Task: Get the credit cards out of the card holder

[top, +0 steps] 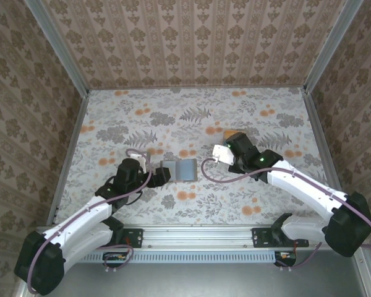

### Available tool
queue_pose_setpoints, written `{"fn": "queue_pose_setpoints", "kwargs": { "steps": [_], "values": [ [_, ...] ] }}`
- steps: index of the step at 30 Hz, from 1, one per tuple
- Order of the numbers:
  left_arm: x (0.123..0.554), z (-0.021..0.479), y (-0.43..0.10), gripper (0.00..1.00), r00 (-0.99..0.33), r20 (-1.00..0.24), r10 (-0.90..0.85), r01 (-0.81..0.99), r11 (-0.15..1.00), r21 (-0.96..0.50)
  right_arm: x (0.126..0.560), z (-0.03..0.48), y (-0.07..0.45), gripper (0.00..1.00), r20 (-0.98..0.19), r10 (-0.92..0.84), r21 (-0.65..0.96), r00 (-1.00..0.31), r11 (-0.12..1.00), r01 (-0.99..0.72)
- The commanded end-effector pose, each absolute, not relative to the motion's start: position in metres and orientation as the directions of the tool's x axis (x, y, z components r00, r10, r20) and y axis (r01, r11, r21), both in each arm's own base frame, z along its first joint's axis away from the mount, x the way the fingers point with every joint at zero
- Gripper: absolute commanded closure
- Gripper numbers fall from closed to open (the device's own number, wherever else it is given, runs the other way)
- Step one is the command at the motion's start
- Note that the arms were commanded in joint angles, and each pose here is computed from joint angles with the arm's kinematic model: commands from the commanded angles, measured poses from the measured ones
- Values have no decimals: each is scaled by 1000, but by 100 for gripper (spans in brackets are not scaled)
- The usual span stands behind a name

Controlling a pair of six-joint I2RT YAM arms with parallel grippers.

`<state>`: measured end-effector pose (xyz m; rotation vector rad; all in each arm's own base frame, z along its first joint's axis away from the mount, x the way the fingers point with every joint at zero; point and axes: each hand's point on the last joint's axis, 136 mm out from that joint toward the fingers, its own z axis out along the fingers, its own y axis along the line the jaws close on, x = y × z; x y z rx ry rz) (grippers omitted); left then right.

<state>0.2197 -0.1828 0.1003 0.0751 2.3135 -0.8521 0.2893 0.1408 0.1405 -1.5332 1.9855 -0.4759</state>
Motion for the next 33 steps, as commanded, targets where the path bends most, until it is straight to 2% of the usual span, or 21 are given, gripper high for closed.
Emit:
{"fn": "queue_pose_setpoints", "kwargs": {
  "steps": [1,14,17,28,33],
  "values": [
    [218,101,-184,7,-775,-606,-178,267,778,-569,295,127,125,100,-87,-989,-647,-121,148,-748],
    [217,106,-178,6,-762,-618,-193,261,783,-565,316,117,122,100,-80,-985,-651,-156,170,-740],
    [217,106,-178,0,-762,-618,-193,260,783,-565,322,119,124,100,-87,-983,-662,-159,176,-729],
    [217,106,-177,0,-760,-621,-192,261,785,-562,334,119,127,100,-94,-982,-652,-163,184,-735],
    [217,106,-176,0,-760,-620,-193,257,788,-560,335,102,129,100,-63,-984,-618,-165,168,-768]
  ]
}}
